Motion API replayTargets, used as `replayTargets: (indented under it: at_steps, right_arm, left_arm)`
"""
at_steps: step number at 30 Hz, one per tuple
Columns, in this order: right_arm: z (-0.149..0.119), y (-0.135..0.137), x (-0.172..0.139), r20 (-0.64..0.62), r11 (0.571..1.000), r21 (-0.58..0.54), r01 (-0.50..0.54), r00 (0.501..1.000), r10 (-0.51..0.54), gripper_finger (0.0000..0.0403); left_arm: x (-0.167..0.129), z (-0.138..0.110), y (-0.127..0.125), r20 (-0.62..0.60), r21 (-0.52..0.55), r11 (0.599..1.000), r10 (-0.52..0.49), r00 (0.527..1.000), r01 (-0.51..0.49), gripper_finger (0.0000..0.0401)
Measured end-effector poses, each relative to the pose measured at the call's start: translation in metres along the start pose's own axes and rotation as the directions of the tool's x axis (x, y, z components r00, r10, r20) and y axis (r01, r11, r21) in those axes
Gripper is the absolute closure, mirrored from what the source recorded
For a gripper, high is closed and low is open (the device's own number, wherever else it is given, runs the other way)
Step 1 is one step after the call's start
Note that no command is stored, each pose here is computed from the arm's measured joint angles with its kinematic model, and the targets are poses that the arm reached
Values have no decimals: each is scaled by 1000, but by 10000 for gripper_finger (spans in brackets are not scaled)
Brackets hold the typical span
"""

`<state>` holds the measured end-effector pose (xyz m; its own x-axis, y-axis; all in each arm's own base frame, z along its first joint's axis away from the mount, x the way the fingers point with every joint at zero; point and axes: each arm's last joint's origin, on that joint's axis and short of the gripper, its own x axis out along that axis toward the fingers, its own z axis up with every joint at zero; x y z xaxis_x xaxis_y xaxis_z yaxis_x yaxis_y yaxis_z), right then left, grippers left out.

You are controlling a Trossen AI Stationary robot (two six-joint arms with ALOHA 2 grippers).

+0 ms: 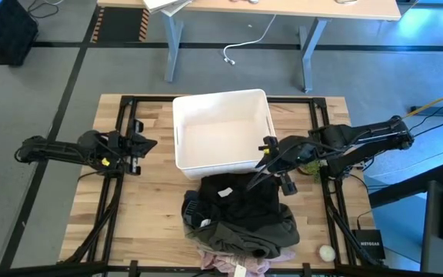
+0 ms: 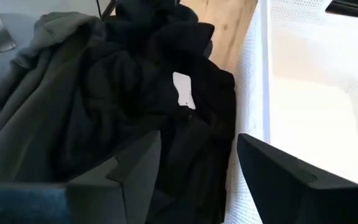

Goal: Sort clothes
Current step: Put the black jacket into the laundry bin

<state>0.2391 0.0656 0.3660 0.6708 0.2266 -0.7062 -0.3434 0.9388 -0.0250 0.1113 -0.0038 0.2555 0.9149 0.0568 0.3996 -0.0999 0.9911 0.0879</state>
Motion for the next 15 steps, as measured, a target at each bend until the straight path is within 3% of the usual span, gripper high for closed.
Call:
replayTargets:
  at_steps: [6, 15]
  right_arm:
    - [9, 24, 4, 65, 991, -128, -38, 997, 47, 180]
    - [-8, 66, 37, -181, 961, -275, -21, 983, -30, 181]
  left_arm:
    - [0, -1, 0, -6, -11, 1000, 0, 1000, 0, 397]
    - [0, -4, -1, -42, -47, 999, -3, 999, 1, 397]
